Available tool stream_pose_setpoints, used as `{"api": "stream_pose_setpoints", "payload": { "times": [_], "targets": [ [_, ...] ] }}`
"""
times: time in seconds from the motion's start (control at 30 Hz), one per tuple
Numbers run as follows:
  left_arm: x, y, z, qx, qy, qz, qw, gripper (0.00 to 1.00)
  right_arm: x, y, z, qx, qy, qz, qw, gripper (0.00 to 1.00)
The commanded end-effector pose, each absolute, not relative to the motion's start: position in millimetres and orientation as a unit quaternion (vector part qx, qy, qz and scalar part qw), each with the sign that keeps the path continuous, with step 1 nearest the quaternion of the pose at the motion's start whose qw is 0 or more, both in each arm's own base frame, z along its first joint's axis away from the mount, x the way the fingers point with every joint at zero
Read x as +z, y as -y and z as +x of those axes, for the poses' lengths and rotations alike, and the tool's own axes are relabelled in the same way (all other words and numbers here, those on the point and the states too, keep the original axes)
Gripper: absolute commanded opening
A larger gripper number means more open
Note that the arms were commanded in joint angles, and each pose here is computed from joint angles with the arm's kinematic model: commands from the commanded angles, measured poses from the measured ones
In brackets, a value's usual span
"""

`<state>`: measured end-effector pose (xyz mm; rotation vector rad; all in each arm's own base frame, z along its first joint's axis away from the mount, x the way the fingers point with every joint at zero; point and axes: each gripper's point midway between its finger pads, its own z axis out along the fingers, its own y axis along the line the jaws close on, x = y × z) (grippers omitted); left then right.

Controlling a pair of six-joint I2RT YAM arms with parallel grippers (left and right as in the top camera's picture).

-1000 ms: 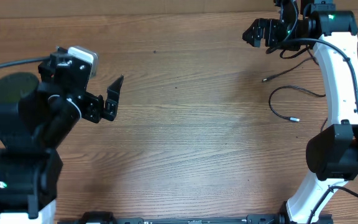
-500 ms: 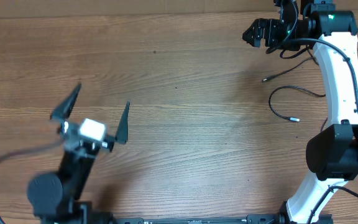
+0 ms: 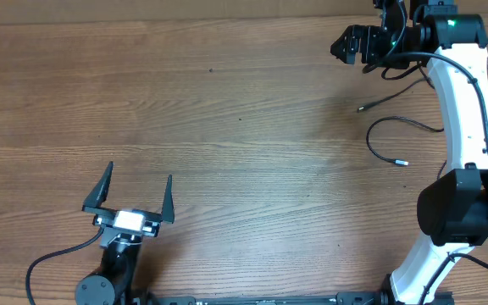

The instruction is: Untangle cables

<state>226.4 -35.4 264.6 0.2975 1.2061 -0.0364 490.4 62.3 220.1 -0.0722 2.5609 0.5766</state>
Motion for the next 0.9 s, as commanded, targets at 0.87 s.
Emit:
{"api": "stream_pose_setpoints", "payload": {
  "times": [0.87],
  "targets": [
    [159.1,1.7,245.7,-0.073,-0.728,-0.041,0.68,1.0,241.5,-61.7,490.8,0.209,-0.936,-0.036,0.281,1.0]
  ]
}}
